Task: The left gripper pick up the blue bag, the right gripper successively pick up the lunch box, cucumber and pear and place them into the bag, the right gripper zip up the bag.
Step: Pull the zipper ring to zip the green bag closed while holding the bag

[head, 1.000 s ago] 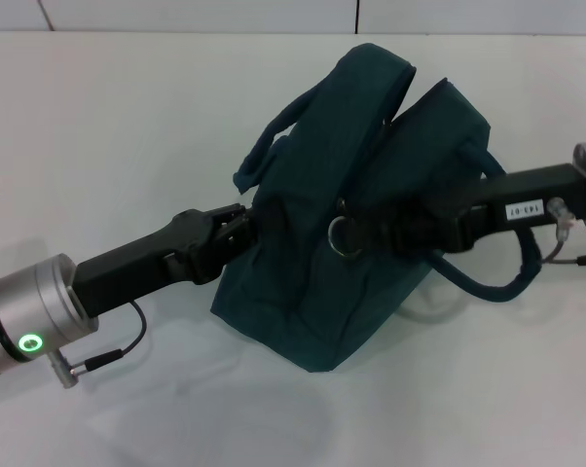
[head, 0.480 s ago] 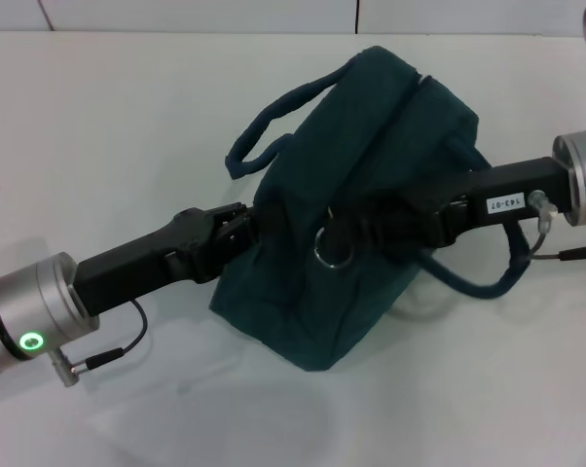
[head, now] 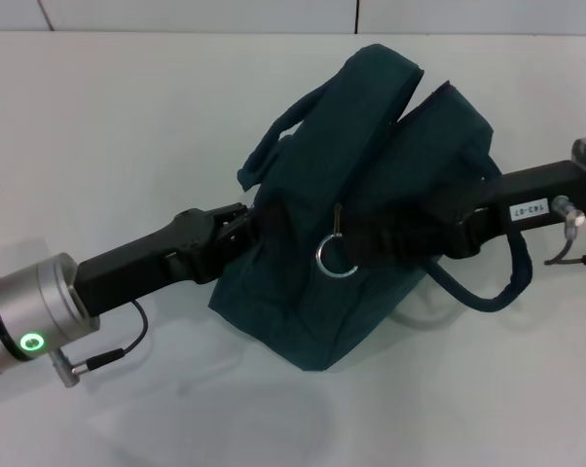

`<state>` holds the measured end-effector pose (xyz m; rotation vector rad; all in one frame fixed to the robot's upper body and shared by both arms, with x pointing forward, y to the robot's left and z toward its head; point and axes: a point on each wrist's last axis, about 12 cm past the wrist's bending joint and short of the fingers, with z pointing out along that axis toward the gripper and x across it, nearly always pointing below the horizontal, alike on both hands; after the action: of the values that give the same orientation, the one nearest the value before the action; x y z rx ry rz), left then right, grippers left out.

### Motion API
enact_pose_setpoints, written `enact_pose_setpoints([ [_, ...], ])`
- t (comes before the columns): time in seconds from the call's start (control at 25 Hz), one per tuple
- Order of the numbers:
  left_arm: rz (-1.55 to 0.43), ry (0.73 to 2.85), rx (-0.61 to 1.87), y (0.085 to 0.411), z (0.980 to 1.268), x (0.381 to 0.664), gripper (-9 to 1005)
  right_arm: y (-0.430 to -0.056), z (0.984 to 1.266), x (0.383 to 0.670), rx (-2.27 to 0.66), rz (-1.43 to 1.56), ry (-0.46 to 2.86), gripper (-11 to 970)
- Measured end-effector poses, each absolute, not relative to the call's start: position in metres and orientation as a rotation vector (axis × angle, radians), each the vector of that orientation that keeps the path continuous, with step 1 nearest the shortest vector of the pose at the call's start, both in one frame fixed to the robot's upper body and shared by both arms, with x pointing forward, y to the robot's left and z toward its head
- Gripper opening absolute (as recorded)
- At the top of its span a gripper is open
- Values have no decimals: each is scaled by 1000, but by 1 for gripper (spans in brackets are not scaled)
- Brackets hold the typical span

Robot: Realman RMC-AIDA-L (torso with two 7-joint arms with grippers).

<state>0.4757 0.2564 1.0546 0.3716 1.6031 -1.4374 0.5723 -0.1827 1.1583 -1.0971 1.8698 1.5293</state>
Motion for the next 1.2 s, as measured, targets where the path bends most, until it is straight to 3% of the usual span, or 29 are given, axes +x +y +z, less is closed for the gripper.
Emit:
enact_pose_setpoints([
  [0.36,-1449,1602,378,253,1055,478,48,-188,1161,571,-1149,1476,1878,422],
  [0.72,-1448,1600,375,253,1055,478,48,-233,1187,561,-1097,1403,1731,417],
  [0.96,-1446,1596,378,252,1056,480,47,-270,1184,545,-1099,1393,1762,417],
  [1.2,-1444,1598,374,253,1056,480,47,-284,1178,536,-1118,1385,1816,417],
])
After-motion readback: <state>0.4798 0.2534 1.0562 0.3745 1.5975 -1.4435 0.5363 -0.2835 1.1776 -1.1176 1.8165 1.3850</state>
